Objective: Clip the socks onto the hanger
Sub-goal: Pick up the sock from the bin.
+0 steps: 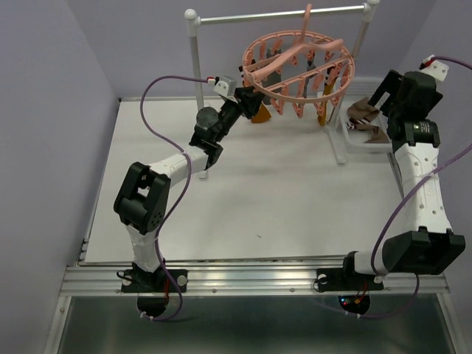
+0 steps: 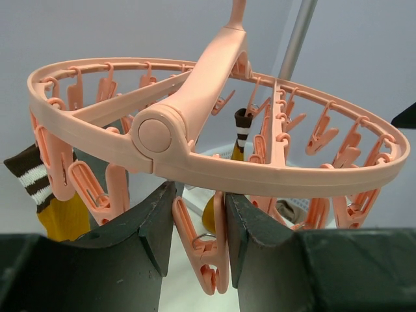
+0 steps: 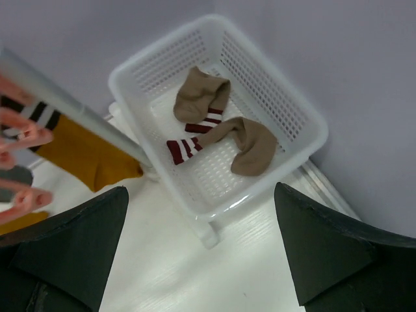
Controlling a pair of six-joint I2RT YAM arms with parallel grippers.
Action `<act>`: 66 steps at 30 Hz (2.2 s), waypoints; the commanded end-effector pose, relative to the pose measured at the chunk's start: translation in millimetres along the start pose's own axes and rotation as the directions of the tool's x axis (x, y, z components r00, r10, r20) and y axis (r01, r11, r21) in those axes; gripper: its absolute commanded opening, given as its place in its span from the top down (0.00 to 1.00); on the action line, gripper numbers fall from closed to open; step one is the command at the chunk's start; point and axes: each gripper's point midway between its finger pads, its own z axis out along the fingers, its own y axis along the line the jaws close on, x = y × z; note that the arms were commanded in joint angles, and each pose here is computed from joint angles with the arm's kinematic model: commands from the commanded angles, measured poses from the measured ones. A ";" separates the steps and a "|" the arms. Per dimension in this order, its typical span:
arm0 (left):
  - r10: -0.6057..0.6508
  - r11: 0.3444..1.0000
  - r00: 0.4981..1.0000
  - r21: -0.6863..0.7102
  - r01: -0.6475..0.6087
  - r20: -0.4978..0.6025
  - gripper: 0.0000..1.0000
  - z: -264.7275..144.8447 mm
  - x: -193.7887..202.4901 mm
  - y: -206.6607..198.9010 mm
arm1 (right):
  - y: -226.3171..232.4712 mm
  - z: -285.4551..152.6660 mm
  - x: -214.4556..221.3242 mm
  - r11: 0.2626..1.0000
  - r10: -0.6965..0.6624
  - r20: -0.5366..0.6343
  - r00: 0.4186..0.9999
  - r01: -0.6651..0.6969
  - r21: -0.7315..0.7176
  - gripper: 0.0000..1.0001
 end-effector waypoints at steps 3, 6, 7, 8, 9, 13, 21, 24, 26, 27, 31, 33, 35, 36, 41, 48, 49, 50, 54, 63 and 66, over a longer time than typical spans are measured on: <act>0.037 0.999 0.990 -0.043 -0.031 0.134 1.00 0.3 -62.6 -5.5 | -10.1 52.2 33.9 0.981 0.180 -0.083 0.980 -0.173 0.082 0.00; 0.057 0.994 0.989 -0.102 -0.044 0.134 1.00 -7.5 -62.8 4.3 | -19.4 85.5 55.2 0.963 0.245 -0.123 0.962 -0.228 0.142 0.00; 0.065 0.992 0.989 -0.113 -0.050 0.132 1.00 -9.6 -63.2 5.8 | -22.5 95.2 58.8 0.958 0.261 -0.125 0.957 -0.241 0.156 0.00; 0.073 0.991 0.988 -0.125 -0.056 0.135 1.00 -13.6 -66.4 6.7 | -22.2 113.8 77.4 0.957 0.261 -0.158 0.952 -0.233 0.176 0.00; 0.074 0.990 0.989 -0.128 -0.057 0.130 1.00 -15.3 -66.6 6.7 | -20.9 123.0 80.6 0.951 0.278 -0.157 0.948 -0.248 0.185 0.00; 0.075 0.991 0.991 -0.118 -0.063 0.107 1.00 -17.5 -62.0 4.9 | -8.3 170.5 88.1 0.948 0.293 -0.158 0.943 -0.264 0.178 0.00; -0.004 0.996 0.994 -0.087 0.013 0.108 1.00 -15.2 -62.6 -3.1 | -14.3 261.7 113.4 0.950 0.278 -0.131 0.952 -0.252 0.182 0.00; -0.007 0.994 0.993 -0.103 0.020 0.119 1.00 -14.7 -66.3 -2.1 | -12.8 284.8 130.5 0.949 0.294 -0.141 0.945 -0.271 0.161 0.00; 0.000 0.994 0.993 -0.111 0.014 0.121 1.00 -15.4 -66.9 -1.3 | -17.4 296.1 138.5 0.939 0.321 -0.133 0.938 -0.298 0.169 0.00; 0.004 0.994 0.992 -0.113 0.010 0.122 1.00 -15.3 -67.2 -1.5 | -16.5 300.4 140.7 0.937 0.329 -0.124 0.936 -0.308 0.163 0.00; 0.003 0.994 0.993 -0.109 0.010 0.121 1.00 -14.3 -66.1 -3.5 | -18.8 314.5 147.5 0.945 0.314 -0.104 0.944 -0.301 0.126 0.01; -0.001 0.994 0.993 -0.106 0.014 0.119 1.00 -13.9 -65.1 -3.3 | -17.5 323.9 162.7 0.954 0.293 -0.120 0.949 -0.281 0.107 0.03; -0.009 0.995 0.993 -0.099 0.020 0.116 1.00 -13.2 -63.3 -5.5 | -20.1 331.7 160.2 0.952 0.298 -0.110 0.948 -0.288 0.099 0.05; -0.009 0.995 0.993 -0.099 0.021 0.118 1.00 -13.0 -64.2 -4.9 | -19.8 334.5 164.0 0.954 0.295 -0.115 0.948 -0.285 0.096 0.06; -0.016 0.996 0.994 -0.087 0.025 0.110 1.00 -12.8 -63.0 -7.8 | -21.6 349.5 172.0 0.955 0.292 -0.068 0.954 -0.286 0.082 0.08; -0.020 0.997 0.995 -0.077 0.028 0.102 1.00 -12.9 -63.0 -10.3 | -29.7 365.9 167.9 0.952 0.289 0.024 0.957 -0.289 0.101 0.11; -0.018 0.997 0.995 -0.079 0.026 0.101 1.00 -13.3 -62.9 -10.0 | -27.6 367.8 163.5 0.952 0.292 0.046 0.955 -0.295 0.083 0.13; -0.015 0.996 0.995 -0.081 0.023 0.101 1.00 -13.5 -63.5 -9.8 | -27.8 370.2 166.6 0.951 0.295 0.052 0.954 -0.298 0.079 0.17; -0.016 0.996 0.995 -0.082 0.024 0.102 1.00 -13.4 -64.7 -10.4 | -24.0 377.0 161.5 0.956 0.286 0.098 0.953 -0.291 0.039 0.45; -0.011 0.996 0.995 -0.085 0.019 0.096 1.00 -16.8 -65.1 -11.4 | 1.2 333.8 102.0 0.992 0.113 0.173 0.978 -0.103 -0.067 0.99; -0.020 0.996 0.996 -0.090 0.029 0.089 1.00 -16.7 -63.2 -11.2 | -20.6 306.5 96.7 0.999 0.014 0.175 0.985 -0.019 0.028 0.99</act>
